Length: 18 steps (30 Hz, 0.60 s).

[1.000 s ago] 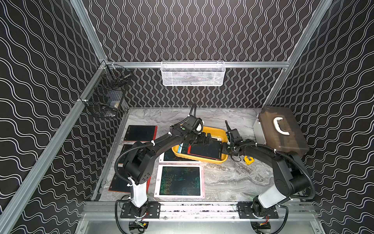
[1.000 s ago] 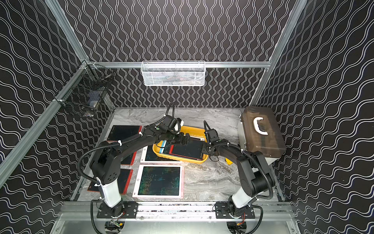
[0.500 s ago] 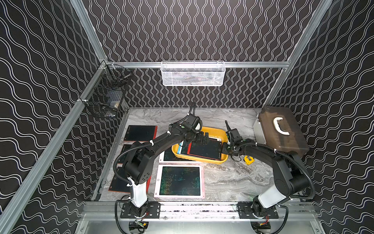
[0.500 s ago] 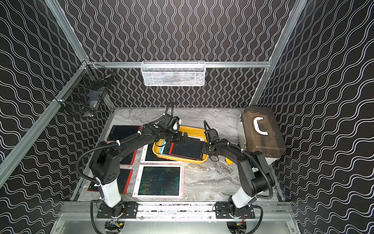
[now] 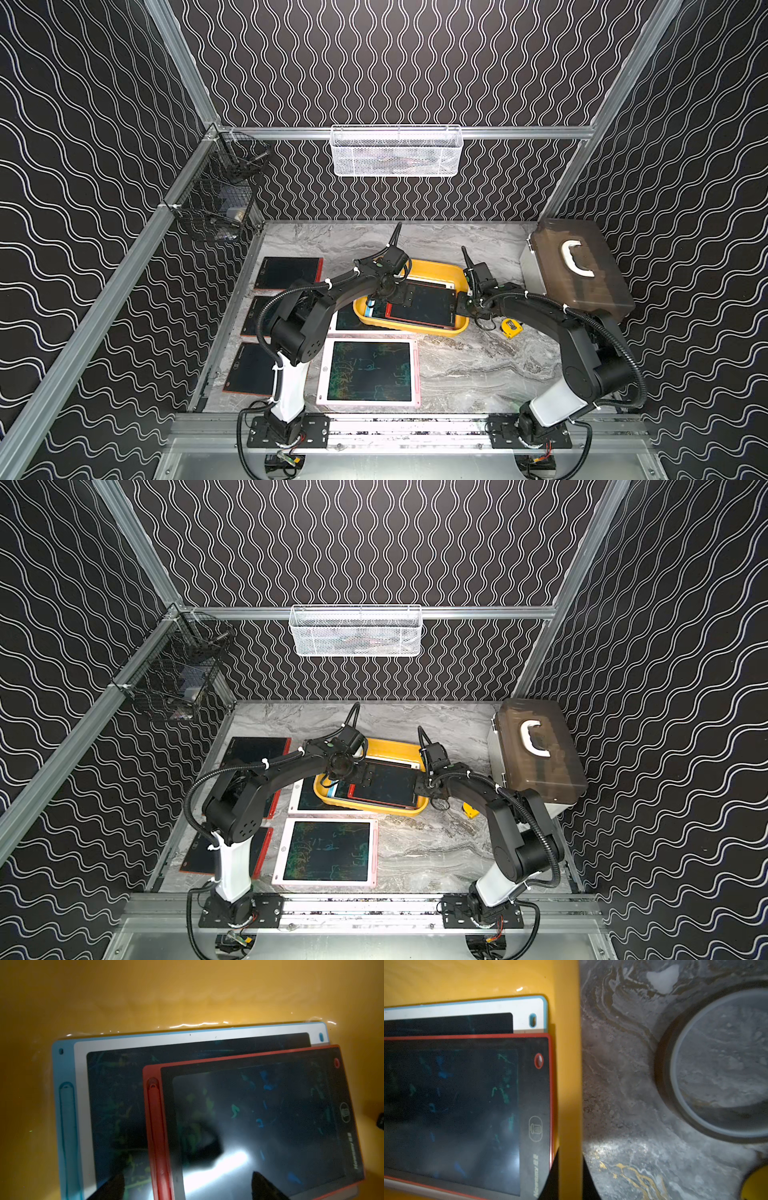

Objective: Take out the writing tablet from the storage box
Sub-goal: Pick up the writing tablet from the storage box.

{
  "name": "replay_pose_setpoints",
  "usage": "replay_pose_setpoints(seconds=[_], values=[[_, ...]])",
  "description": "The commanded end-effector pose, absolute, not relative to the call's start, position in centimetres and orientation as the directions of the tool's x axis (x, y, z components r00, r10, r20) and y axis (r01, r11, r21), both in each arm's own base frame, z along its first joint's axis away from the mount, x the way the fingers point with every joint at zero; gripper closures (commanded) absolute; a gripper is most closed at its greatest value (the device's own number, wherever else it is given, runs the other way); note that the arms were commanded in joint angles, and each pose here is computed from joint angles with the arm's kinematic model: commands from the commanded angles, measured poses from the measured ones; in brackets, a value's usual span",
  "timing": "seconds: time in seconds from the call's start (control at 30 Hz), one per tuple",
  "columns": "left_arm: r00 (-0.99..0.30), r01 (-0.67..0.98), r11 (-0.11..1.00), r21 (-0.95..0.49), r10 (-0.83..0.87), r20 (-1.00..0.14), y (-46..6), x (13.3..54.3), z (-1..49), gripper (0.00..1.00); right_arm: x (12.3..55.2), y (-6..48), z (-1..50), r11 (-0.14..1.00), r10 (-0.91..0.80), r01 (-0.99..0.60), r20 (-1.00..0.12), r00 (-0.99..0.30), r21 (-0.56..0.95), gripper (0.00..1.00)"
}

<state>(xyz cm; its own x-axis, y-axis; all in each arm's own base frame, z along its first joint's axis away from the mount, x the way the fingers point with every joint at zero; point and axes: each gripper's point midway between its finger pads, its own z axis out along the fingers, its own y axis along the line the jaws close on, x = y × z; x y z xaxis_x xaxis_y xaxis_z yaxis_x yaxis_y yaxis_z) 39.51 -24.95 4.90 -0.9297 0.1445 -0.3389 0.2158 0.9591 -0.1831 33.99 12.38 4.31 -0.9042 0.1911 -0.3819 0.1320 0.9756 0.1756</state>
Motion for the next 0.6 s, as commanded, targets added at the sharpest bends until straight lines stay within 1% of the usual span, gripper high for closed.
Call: replay_pose_setpoints(seconds=[0.0, 0.1, 0.2, 0.27, 0.37, 0.57], values=[[-0.943, 0.209, 0.955, -0.213, 0.139, -0.302, -25.4, 39.1, 3.6, 0.01, 34.0, 12.3, 4.2, 0.978, 0.18, 0.124, -0.382, -0.907, 0.167, 0.91], [-0.956, 0.2, 0.942, -0.269, 0.127, -0.265, -26.4, 38.5, 2.7, 0.01, 34.0, 12.4, 3.9, 0.978, 0.178, 0.122, -0.375, -0.91, 0.17, 0.93], [-0.967, 0.201, 0.914, -0.352, 0.128, -0.219, -27.7, 37.6, 2.4, 0.06, 34.1, 12.8, 3.5, 0.977, 0.177, 0.118, -0.364, -0.914, 0.178, 0.94], [-0.971, 0.199, 0.89, -0.41, 0.122, -0.206, -28.7, 37.3, 3.0, 0.07, 34.1, 13.0, 3.3, 0.976, 0.178, 0.117, -0.358, -0.917, 0.184, 0.94], [-0.97, 0.21, 0.847, -0.488, 0.117, -0.214, -30.0, 37.1, 5.1, 0.09, 34.2, 13.1, 3.1, 0.975, 0.179, 0.117, -0.352, -0.919, 0.191, 0.95], [-0.955, 0.256, 0.745, -0.616, 0.094, -0.283, -32.2, 37.2, 11.4, 0.12, 34.3, 13.2, 2.8, 0.974, 0.182, 0.121, -0.35, -0.919, 0.19, 0.95]])
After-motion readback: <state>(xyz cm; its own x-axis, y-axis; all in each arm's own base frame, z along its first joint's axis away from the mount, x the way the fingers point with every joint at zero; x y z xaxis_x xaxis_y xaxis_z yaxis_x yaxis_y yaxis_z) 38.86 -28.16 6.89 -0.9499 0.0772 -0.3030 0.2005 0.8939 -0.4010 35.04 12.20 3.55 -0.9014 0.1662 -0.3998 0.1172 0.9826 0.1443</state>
